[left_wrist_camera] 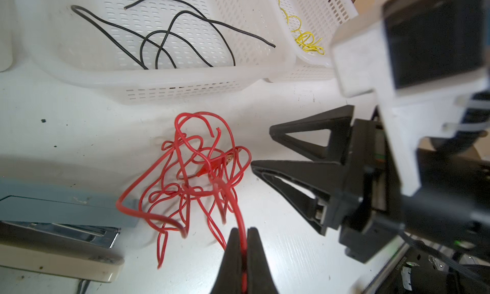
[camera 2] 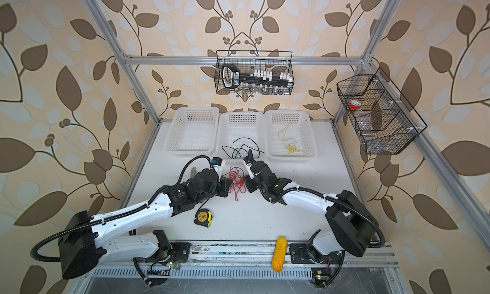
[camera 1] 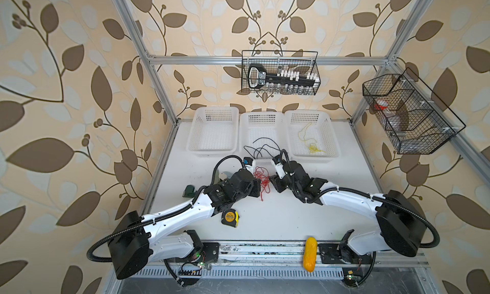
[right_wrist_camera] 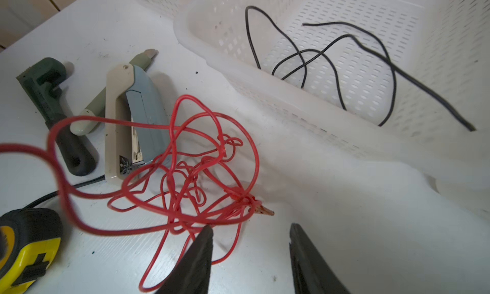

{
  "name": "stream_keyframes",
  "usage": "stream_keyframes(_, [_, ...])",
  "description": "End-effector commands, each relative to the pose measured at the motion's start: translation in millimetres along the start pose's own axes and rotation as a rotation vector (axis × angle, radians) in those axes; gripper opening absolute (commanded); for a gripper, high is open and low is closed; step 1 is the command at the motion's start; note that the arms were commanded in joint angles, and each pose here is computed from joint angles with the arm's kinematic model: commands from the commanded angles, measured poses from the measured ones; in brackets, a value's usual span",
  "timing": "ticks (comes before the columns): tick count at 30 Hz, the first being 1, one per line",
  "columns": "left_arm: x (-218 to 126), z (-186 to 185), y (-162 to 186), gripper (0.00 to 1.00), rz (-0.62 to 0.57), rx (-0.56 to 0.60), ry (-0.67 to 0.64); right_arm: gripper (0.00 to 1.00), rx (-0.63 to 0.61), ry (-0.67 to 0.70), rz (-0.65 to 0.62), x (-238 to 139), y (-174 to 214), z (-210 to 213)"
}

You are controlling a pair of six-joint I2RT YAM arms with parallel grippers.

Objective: Untangle the cables
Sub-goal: 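Move the right gripper back toward the red tangle held by the left gripper, then grasp the red wire beside the left gripper with the right gripper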

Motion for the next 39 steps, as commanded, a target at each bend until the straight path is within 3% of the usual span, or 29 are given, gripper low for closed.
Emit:
stream_keyframes(1, [-15, -7, -18, 0.00, -0.050, 0.007, 0.020, 0.48, -0.034, -0.043, -0.057, 4, -18, 15])
stream_keyframes(6, [-17, -5, -18, 0.00, -0.054, 0.010, 0.010, 0.47, -0.027, -0.050, -0.069, 12, -18, 20])
stream_keyframes(9, [-17, -5, -18, 0.00, -0.054, 0.008, 0.010, 0.41, -0.012, -0.029, -0.088, 19, -22, 19])
stream_keyframes(16, [-20, 0, -13, 0.00, -0.054, 0.002, -0.005, 0.41, -0.017, -0.039, -0.100, 33, -31, 24])
stream_keyframes(26, [-27, 1, -17, 0.00, -0.073, 0.014, -0.005, 0.43, -0.058, -0.057, -0.126, 11, -33, 25])
stream_keyframes(39, [-76, -39, -70, 0.00, -0.178, 0.079, 0.163, 0.44, -0.039, -0.058, -0.141, -11, -28, 6])
Point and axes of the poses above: each gripper's point midway between its finger pads, its own x axis out along the fingers, its own z axis along the line the jaws close on, y = z × x, the point moved 6 cm from there along -x, back along the fingers, and after that the axes turned 4 degrees about x, right-handed, at the moved point
